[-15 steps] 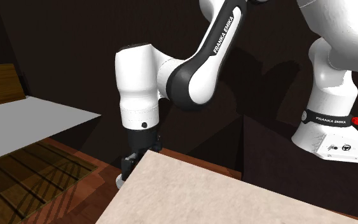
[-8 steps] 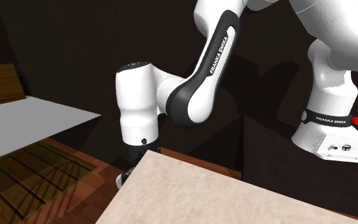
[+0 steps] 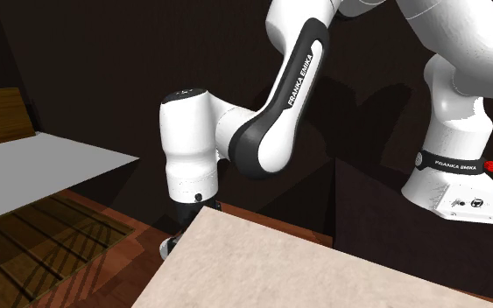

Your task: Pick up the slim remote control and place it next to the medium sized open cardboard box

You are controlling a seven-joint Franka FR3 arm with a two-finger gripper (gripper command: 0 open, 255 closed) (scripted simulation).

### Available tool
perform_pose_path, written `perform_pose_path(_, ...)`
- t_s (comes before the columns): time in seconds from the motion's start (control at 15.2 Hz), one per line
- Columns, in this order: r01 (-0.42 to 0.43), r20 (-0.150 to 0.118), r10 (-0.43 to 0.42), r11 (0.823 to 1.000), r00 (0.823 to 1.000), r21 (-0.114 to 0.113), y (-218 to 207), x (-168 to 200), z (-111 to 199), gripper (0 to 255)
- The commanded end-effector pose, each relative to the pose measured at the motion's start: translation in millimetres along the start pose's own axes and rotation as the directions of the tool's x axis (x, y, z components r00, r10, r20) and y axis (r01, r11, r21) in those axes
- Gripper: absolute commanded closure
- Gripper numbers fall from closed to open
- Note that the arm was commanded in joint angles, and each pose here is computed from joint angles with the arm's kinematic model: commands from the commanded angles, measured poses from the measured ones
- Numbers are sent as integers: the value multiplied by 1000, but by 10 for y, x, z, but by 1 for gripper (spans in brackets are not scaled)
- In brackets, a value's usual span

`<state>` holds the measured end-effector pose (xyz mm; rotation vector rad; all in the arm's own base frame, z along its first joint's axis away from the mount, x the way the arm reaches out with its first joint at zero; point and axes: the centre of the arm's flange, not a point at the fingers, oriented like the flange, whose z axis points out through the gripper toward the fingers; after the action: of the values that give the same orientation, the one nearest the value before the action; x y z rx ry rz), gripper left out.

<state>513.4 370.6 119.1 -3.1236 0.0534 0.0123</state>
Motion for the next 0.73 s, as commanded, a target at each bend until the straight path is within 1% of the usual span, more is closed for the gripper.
perform_pose_path(0.0,0,0,0,1000,1000,0,0,0,0,255)
perform_pose_path(0.59,0,0,0,1000,1000,0,0,0,0,255)
perform_pose_path(0.66,0,0,0,1000,1000,0,-1,-1,-52,255)
